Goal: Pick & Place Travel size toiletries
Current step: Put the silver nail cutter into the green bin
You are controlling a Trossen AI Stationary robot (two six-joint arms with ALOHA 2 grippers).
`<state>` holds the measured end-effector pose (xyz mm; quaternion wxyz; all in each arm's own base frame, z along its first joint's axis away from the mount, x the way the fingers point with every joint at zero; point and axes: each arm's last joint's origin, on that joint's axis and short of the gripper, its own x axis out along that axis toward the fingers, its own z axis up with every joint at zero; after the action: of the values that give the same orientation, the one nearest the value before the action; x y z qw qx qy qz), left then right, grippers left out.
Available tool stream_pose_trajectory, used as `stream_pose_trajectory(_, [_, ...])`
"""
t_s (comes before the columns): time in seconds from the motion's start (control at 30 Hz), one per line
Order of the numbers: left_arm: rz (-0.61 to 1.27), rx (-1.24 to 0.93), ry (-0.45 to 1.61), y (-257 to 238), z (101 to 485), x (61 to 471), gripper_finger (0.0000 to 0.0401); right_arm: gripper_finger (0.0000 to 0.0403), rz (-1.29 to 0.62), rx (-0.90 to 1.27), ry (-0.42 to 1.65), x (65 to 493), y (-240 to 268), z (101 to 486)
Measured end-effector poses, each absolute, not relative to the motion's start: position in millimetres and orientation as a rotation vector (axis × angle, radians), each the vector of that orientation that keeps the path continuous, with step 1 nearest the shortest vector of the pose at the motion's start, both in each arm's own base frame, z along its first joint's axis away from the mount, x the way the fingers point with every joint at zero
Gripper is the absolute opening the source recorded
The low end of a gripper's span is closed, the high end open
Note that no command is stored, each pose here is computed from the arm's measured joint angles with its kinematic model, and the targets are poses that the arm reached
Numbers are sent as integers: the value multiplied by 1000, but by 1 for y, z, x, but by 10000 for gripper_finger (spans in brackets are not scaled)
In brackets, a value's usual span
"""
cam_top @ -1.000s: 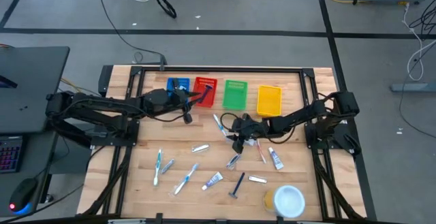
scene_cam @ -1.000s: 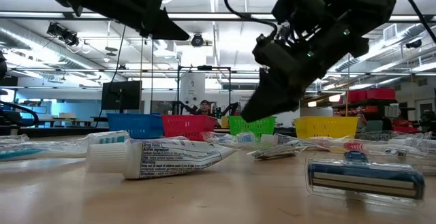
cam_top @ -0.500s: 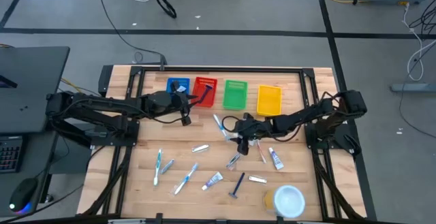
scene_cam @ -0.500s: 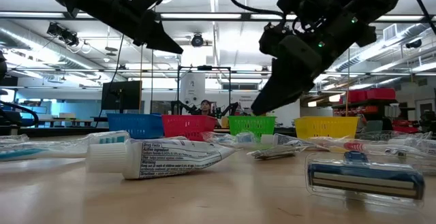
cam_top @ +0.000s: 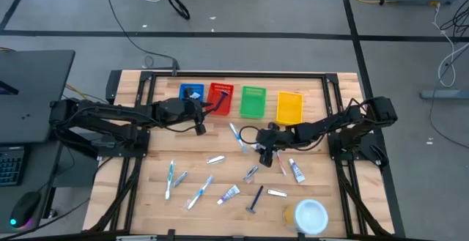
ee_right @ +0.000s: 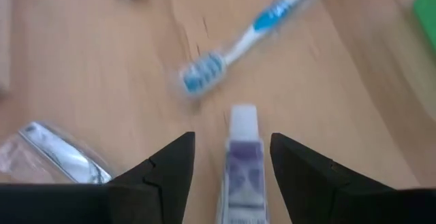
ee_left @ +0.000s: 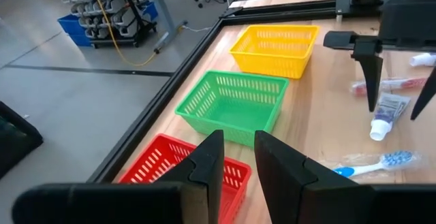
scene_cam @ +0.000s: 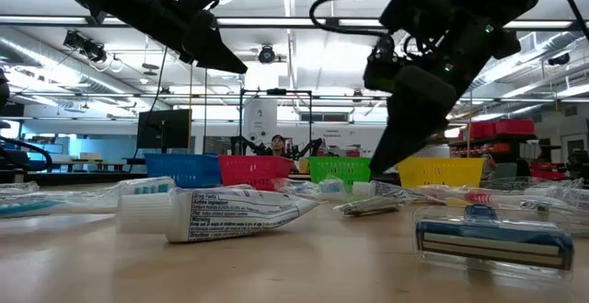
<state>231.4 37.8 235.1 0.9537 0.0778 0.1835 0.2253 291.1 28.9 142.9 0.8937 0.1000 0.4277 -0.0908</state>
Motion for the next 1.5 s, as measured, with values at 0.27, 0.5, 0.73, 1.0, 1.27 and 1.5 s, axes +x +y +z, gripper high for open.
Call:
stream_pose_trajectory(0.27, [461,124,365,38,235,231,90,203,-11,203,806,299,34,150])
stream_pose_trajectory(0.5, [461,122,364,38,235,231,90,203,251,204,718,305,47,157])
stream_pose_trajectory(0.73, [465,100,360,38,235,231,92,202,340,150,748,299,68,155])
stream_pose_trajectory(1.0, [468,77,378,38,233,231,91,202,356,105,761,298,78,149])
stream_pose_trajectory(1.27, [473,50,369,38,233,231,94,202,383,106,834,305,81,116])
stream_pose_trajectory(1.5, [474,45,367,38,233,231,94,202,348,21,821,309,80,102])
